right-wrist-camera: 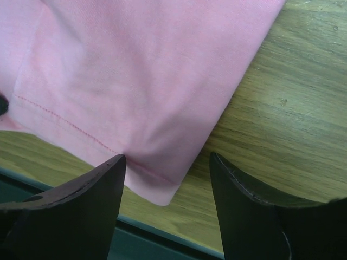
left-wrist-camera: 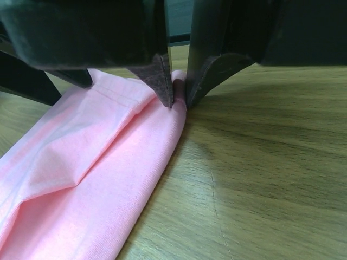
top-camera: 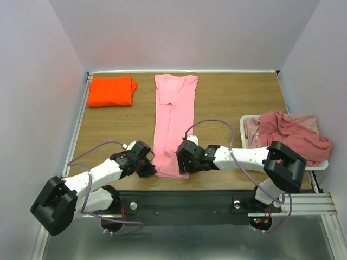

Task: Fold and stack the t-shirts
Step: Fold the tshirt

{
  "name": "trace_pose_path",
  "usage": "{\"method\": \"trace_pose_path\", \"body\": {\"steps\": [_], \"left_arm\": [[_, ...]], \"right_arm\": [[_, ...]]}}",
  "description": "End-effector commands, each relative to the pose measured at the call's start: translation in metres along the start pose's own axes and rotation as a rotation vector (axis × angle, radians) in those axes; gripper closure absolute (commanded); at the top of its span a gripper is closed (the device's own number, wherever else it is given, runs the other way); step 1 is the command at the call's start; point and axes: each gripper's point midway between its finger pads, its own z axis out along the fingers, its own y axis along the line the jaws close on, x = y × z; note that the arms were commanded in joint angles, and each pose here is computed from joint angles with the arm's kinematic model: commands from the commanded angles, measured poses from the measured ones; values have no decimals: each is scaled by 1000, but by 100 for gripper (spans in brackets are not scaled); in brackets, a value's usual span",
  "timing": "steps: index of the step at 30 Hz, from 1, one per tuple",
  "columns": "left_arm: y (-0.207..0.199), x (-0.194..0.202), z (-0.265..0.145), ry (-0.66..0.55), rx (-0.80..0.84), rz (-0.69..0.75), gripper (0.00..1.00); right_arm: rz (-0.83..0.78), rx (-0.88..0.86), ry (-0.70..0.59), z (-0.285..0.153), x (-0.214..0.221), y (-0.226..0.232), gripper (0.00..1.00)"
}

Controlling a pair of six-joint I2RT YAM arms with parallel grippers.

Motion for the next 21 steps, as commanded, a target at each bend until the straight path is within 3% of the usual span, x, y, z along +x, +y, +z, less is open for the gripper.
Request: {"method": "trace_pose_path", "body": {"steps": [1,6,11,12,21], "left_arm": [[27,5,3,6,-90,5,77],[26,5,2,2,-79,5,100],[26,4,1,-1,-70,0,100],[25,4,1,-3,-66,-1,100],[24,4,0,-5,-57,-2,100]], "right_arm": [[12,-7,-12,1,-2,10,32],[23,15,12,9,7,7,42],[32,38,34,12,19,-1,52],[35,36,34,11,19,-1,61],[50,42,37,5,25,-8,88]]}}
